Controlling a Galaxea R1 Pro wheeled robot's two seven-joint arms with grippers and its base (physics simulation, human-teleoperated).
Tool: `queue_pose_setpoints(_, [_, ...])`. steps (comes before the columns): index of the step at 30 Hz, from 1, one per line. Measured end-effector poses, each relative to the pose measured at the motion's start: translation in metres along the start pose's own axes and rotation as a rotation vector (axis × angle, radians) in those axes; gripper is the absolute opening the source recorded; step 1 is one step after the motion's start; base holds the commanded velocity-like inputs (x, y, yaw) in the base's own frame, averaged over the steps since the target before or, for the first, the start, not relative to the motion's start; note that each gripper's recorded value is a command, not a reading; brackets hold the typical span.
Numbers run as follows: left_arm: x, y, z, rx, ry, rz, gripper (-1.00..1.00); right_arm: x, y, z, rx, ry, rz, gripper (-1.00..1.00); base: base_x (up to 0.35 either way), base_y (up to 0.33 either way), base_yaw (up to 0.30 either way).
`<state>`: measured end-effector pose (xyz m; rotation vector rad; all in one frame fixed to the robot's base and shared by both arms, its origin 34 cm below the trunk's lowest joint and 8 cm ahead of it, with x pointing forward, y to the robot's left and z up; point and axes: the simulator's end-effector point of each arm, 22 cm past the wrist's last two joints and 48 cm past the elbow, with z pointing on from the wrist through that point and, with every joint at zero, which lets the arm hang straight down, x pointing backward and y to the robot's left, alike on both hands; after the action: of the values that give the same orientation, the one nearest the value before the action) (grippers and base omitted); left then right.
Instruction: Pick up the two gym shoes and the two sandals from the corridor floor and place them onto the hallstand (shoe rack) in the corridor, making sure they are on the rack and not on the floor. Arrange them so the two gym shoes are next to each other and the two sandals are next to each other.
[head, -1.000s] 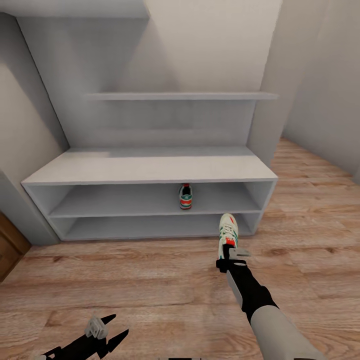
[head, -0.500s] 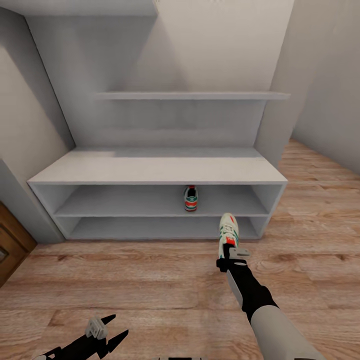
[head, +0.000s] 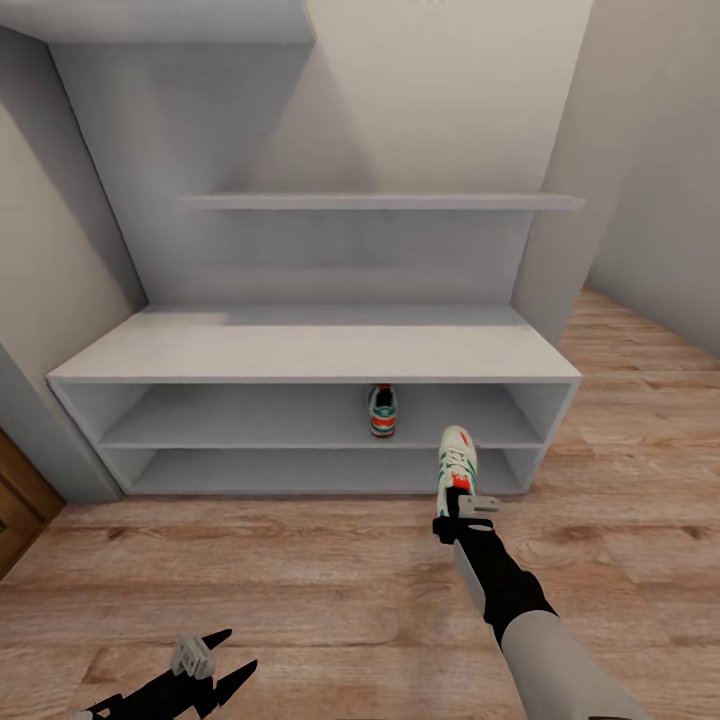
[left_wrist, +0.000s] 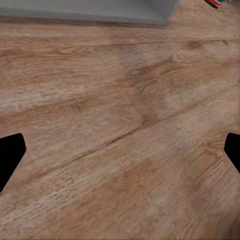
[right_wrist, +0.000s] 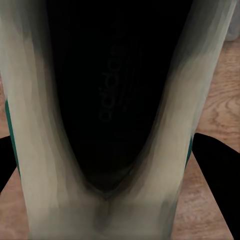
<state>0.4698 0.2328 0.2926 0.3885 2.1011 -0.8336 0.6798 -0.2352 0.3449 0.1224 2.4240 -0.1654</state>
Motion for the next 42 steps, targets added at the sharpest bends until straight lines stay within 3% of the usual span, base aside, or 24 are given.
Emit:
queue_pose_setpoints(9, [0.0,0.0,0.0,0.0,0.0,-0.001,1.0,-0.018,0.006,-0.007,-0.007,-0.019,-0.005,-1.0,0.019,0.0,0.0])
queue_pose_setpoints(18, [0.0,0.0,0.0,0.0,0.0,-0.001,1.0,-0.031,0.011,-0.022,-0.014,0.043,-0.016,-1.0,0.003,0.0,0.0])
queue_pose_setpoints(42, [0.003,-0.003,0.001,0.005,0.002,-0.009,1.0,-0.031,0.012,-0.024,-0.016,0.051,-0.018,-1.0,0.168,0.0,0.005])
